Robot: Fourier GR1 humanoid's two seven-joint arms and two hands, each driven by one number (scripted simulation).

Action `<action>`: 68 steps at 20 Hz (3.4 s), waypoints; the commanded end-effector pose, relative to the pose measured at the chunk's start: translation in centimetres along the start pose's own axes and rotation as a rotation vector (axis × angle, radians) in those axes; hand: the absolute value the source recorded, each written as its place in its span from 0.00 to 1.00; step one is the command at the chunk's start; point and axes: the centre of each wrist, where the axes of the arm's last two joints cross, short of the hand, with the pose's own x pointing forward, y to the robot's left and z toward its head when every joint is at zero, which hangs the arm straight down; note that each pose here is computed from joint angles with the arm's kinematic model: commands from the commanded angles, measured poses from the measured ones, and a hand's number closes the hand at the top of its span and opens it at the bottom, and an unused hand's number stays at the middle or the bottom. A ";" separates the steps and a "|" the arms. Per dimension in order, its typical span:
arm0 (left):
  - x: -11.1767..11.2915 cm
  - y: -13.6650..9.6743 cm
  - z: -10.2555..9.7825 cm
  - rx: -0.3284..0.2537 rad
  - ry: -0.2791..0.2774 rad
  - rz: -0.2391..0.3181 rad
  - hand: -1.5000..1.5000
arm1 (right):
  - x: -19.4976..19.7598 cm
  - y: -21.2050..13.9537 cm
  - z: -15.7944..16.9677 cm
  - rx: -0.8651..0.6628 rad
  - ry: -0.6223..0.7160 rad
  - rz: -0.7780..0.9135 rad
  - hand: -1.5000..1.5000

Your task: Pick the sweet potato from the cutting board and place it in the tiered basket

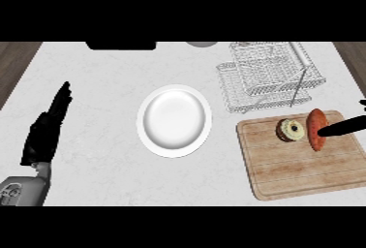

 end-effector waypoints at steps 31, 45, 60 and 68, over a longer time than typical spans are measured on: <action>0.6 0.0 -0.5 -0.005 0.007 -0.007 0.50 | -0.4 5.5 -4.4 0.123 0.142 -0.024 0.00; -0.2 -2.6 1.0 0.005 0.005 0.005 0.50 | 0.1 7.0 -4.9 0.161 0.017 0.014 1.00; 0.5 -0.4 -0.8 -0.030 -0.009 -0.013 0.50 | 8.3 25.3 22.3 0.169 -1.087 0.285 1.00; -1.2 0.6 0.0 -0.007 0.032 -0.006 0.50 | 9.1 20.8 30.4 -0.162 -1.278 -0.010 1.00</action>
